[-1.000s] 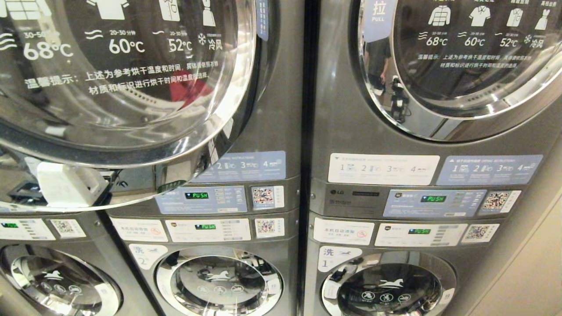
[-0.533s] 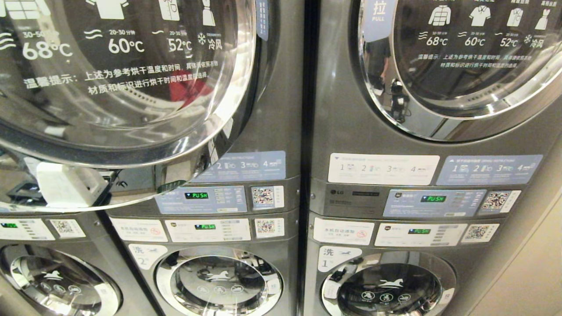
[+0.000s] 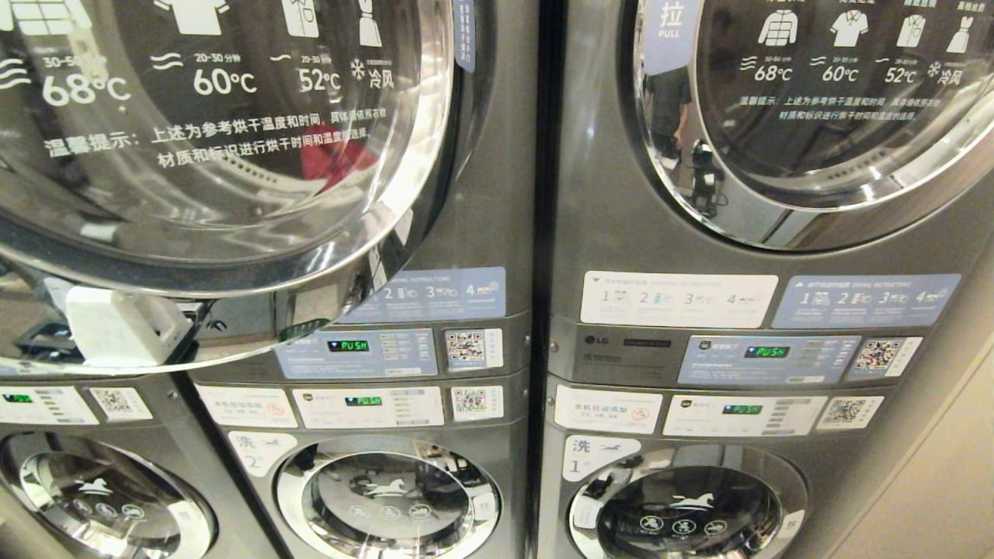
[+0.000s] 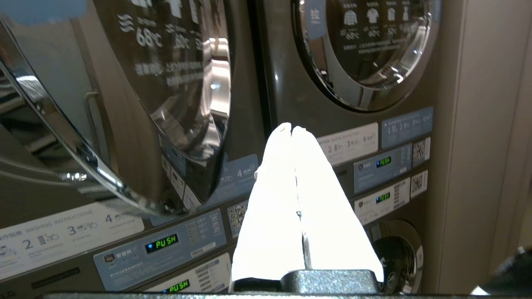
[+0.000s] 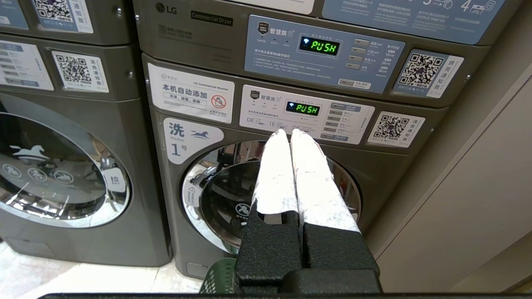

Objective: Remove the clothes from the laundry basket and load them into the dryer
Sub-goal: Close the dryer

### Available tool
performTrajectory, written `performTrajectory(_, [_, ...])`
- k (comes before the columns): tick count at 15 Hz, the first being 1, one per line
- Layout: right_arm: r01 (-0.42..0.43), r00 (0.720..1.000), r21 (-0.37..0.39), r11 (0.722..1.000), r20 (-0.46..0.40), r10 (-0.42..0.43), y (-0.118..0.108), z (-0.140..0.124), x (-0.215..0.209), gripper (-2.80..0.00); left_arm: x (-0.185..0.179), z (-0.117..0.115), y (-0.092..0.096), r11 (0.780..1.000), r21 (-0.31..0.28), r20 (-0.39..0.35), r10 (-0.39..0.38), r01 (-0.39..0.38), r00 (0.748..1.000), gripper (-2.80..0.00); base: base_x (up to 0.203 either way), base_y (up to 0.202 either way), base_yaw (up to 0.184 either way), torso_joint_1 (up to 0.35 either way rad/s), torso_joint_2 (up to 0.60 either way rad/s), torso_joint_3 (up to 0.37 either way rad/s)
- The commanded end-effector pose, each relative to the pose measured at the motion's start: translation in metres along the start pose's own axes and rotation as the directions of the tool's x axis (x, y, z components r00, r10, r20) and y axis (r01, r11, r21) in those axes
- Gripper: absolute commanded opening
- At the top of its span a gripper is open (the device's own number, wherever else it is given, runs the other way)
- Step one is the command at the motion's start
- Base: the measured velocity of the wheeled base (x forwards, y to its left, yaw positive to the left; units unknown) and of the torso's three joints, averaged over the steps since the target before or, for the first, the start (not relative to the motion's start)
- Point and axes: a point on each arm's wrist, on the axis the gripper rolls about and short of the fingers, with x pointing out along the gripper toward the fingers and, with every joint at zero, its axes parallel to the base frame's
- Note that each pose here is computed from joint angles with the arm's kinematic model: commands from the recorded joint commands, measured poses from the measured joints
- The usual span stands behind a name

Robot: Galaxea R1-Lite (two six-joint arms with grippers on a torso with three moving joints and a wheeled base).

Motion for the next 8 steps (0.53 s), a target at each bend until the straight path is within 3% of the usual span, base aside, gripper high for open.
performTrajectory(1, [-0.001, 1.000, -0.001, 1.000, 0.000, 0.001, 0.000, 0.000, 0.000, -2.80, 0.052, 0.004, 0.030, 0.997, -0.073, -0.085, 0.028, -0.035, 0.996, -2.80, 0.000, 0.000, 0.000, 0.000, 0.00, 0.000])
performTrajectory(4, [0.000, 1.000, 0.015, 1.000, 0.000, 0.000, 0.000, 0.000, 0.000, -2.80, 0.092, -0.004, 0.057, 0.973, -0.092, -0.114, 0.200, -0.211, 0.973, -2.80, 0.000, 0.000, 0.000, 0.000, 0.00, 0.000])
performTrajectory(6, [0.002, 1.000, 0.035, 0.999, -0.001, -0.002, 0.000, 0.000, 0.000, -2.80, 0.113, -0.014, 0.075, 0.914, -0.088, -0.133, 0.382, -0.395, 0.914, -2.80, 0.000, 0.000, 0.000, 0.000, 0.00, 0.000])
performTrajectory(8, [0.004, 1.000, 0.046, 0.999, -0.001, -0.004, 0.000, 0.000, 0.000, -2.80, 0.128, -0.025, 0.090, 0.829, -0.091, -0.141, 0.537, -0.551, 0.832, -2.80, 0.000, 0.000, 0.000, 0.000, 0.00, 0.000])
